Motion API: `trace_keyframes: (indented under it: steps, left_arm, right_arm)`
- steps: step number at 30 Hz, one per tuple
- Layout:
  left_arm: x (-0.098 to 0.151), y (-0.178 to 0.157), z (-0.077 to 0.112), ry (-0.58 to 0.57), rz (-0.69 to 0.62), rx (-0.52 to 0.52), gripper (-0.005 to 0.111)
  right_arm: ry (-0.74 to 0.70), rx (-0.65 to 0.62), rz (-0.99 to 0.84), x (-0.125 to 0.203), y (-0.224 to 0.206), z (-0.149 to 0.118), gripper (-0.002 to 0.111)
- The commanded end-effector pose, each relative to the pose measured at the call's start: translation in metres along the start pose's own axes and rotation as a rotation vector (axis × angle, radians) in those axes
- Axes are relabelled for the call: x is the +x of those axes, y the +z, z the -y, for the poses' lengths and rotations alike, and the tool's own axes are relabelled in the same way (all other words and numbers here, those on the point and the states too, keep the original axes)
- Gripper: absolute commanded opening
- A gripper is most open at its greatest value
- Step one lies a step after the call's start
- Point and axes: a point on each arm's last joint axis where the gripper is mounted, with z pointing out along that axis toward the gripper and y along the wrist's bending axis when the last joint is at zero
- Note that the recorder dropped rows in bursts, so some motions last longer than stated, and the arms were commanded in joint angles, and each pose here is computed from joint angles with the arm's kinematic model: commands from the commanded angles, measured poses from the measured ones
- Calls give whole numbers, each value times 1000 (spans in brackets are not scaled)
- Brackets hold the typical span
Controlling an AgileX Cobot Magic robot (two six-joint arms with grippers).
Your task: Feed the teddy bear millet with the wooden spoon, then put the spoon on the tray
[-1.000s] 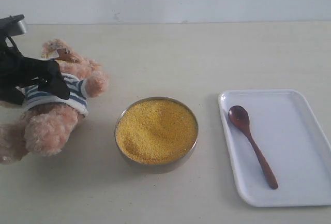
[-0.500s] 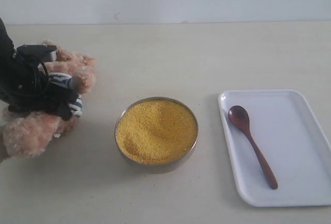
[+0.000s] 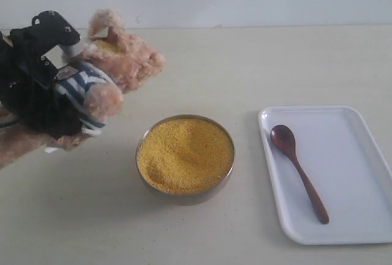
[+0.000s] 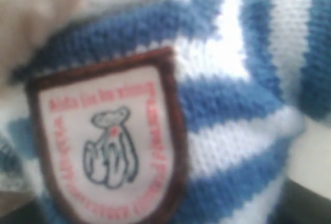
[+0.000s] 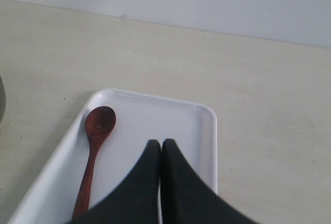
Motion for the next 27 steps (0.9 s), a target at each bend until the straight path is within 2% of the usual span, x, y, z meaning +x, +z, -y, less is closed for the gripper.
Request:
trace_keyframes:
  steps: [1,4,10,12,16,17,19,21,27]
  left_arm:
    - [14,-10,26,284,69,-50,4]
    - [24,-22,37,379,118,-93,4]
    - [48,-33,53,512,88,-61,4]
    - [52,-35,56,520,84,-56,4]
    - [53,-34,56,520,82,-54,4]
    - [53,-33,56,520,82,-54,4]
    - [53,-30,55,521,69,-46,4]
    - [53,-26,54,523,51,-34,4]
    - [52,-13,51,522,8,-21,4]
  right_arm:
    - [-4,2,5,1,0,0,0]
    - [-14,5,18,0,0,0,0]
    - [5,20,277,-24,-3,2,0]
    - [138,5,393,-33,-7,3,0]
    - [653,-83,592,-48,-15,10,0]
    - [714,-103,577,-47,-14,9,0]
    - [701,-111,547,-51,-16,8,0]
    - [592,-99,517,-60,-19,6,0]
    - [427,-39,284,-93,3,6,0]
